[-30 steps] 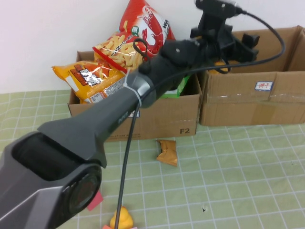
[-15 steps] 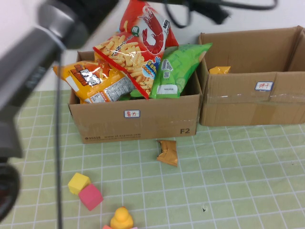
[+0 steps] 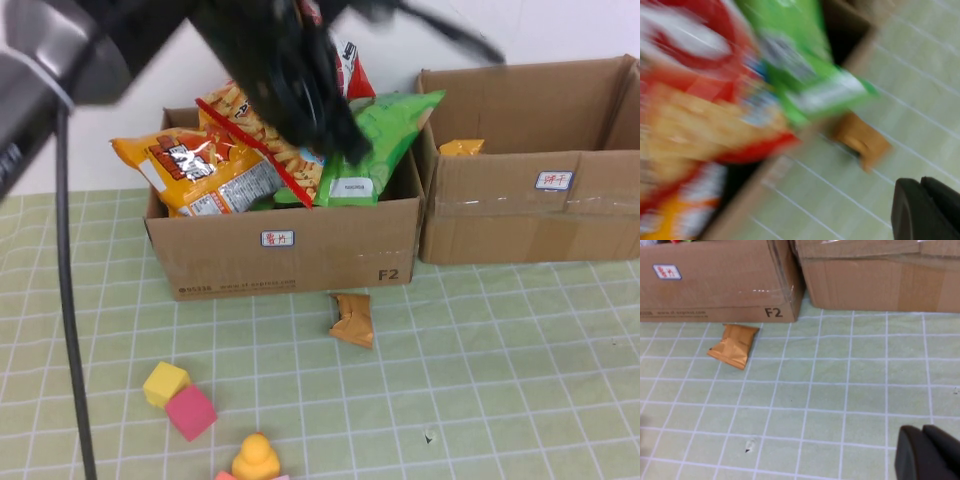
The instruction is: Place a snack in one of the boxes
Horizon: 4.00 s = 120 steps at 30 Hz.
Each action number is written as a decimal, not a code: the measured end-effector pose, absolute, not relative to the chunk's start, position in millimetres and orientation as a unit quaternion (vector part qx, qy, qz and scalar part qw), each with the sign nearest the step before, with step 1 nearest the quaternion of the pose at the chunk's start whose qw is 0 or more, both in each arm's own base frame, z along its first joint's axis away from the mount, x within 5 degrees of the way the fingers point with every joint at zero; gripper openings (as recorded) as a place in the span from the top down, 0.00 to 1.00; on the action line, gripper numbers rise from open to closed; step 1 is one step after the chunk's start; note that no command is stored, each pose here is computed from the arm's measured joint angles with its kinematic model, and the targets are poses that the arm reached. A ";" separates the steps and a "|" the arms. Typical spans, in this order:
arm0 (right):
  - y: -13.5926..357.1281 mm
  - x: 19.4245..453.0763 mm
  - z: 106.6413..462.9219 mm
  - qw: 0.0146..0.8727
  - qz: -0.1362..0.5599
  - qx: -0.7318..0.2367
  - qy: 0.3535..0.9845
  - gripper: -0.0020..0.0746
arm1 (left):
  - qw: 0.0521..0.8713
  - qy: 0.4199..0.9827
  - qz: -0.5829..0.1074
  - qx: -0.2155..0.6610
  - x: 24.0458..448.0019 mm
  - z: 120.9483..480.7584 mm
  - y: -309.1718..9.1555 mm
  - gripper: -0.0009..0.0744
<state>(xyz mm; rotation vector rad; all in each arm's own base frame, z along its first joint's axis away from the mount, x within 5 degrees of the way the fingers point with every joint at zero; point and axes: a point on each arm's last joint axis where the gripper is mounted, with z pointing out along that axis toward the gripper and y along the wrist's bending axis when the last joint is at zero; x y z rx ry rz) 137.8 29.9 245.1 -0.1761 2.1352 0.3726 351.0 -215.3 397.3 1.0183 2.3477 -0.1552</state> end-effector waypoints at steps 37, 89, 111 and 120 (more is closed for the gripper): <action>37.3 150.2 230.6 0.424 0.176 -0.122 0.880 0.98 | 0.259 0.932 -0.121 0.222 380.3 135.7 -254.7 0.28; 45.0 240.5 164.7 0.253 0.235 -0.131 0.929 0.98 | 0.557 0.757 -0.213 0.268 427.6 303.9 -353.1 0.82; 50.0 239.4 207.1 0.267 0.256 -0.168 0.914 0.98 | 0.445 0.815 -0.074 0.362 381.0 412.8 -289.0 0.94; 45.7 201.4 278.2 0.294 0.211 -0.214 0.907 0.98 | 0.475 0.797 -0.025 0.371 303.8 509.8 -219.7 0.99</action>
